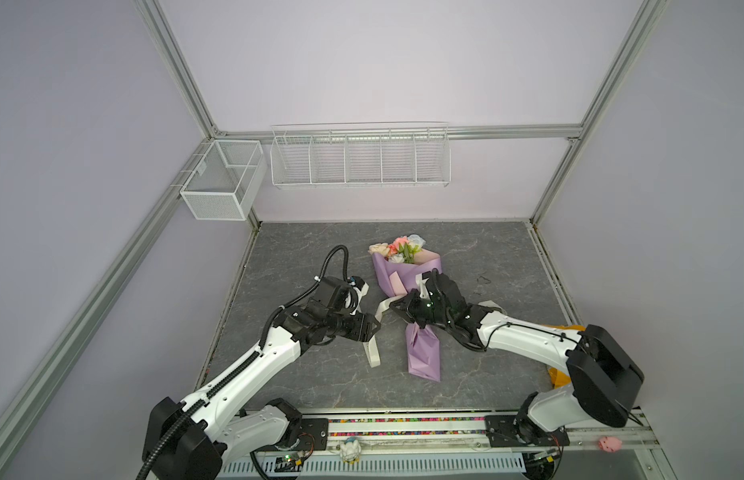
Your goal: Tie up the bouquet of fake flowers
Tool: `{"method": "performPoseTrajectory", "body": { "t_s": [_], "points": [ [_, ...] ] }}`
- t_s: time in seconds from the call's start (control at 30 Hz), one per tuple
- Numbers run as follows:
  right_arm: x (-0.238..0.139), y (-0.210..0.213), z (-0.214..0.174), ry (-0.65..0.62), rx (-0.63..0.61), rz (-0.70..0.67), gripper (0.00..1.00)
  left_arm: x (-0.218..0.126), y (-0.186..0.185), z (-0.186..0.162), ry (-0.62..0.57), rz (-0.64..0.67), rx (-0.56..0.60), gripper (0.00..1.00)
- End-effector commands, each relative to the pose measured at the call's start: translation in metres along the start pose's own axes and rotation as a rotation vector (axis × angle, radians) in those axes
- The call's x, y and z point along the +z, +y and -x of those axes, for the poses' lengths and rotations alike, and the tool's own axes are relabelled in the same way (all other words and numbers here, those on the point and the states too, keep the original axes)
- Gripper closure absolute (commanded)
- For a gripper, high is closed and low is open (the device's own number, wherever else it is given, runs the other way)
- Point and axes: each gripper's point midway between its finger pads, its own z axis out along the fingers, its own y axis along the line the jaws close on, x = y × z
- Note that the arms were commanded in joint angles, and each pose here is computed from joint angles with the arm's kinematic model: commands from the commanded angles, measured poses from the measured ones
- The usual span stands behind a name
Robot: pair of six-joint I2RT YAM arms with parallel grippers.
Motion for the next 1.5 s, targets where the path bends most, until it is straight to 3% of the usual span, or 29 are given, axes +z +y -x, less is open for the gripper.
{"method": "performPoseTrajectory", "body": {
  "t_s": [0.0,0.17,0.4,0.63,0.77,0.87,0.97,1.03,1.17,1.47],
  "points": [
    [-0.01,-0.011,0.003,-0.022,-0.04,-0.04,0.94,-0.006,-0.017,0.036,-0.171,-0.094,0.036,0.28],
    [-0.019,-0.01,0.001,-0.015,-0.097,-0.057,0.94,0.005,-0.02,0.05,-0.184,-0.129,0.13,0.28],
    [-0.021,-0.015,-0.004,0.009,-0.136,-0.069,0.94,0.035,-0.039,0.042,-0.035,-0.306,0.313,0.3],
    [-0.025,-0.02,-0.003,0.014,-0.155,-0.099,0.94,0.057,-0.043,0.039,0.054,-0.392,0.301,0.46],
    [-0.028,-0.022,-0.001,0.003,-0.156,-0.111,0.94,0.061,-0.041,0.033,0.112,-0.395,0.294,0.66],
    [-0.029,-0.023,0.0,0.001,-0.156,-0.115,0.94,0.066,-0.038,0.026,0.146,-0.391,0.272,0.73],
    [-0.03,-0.024,0.002,-0.001,-0.151,-0.119,0.94,0.07,-0.036,0.023,0.163,-0.393,0.246,0.73],
    [-0.031,-0.026,0.003,-0.007,-0.148,-0.124,0.94,0.071,-0.034,0.021,0.165,-0.385,0.24,0.66],
    [-0.034,-0.024,0.005,-0.014,-0.147,-0.124,0.94,0.072,-0.033,0.014,0.179,-0.393,0.242,0.67],
    [-0.037,-0.027,0.008,-0.027,-0.135,-0.135,0.94,0.074,-0.026,0.01,0.19,-0.353,0.231,0.8]
  ]
}}
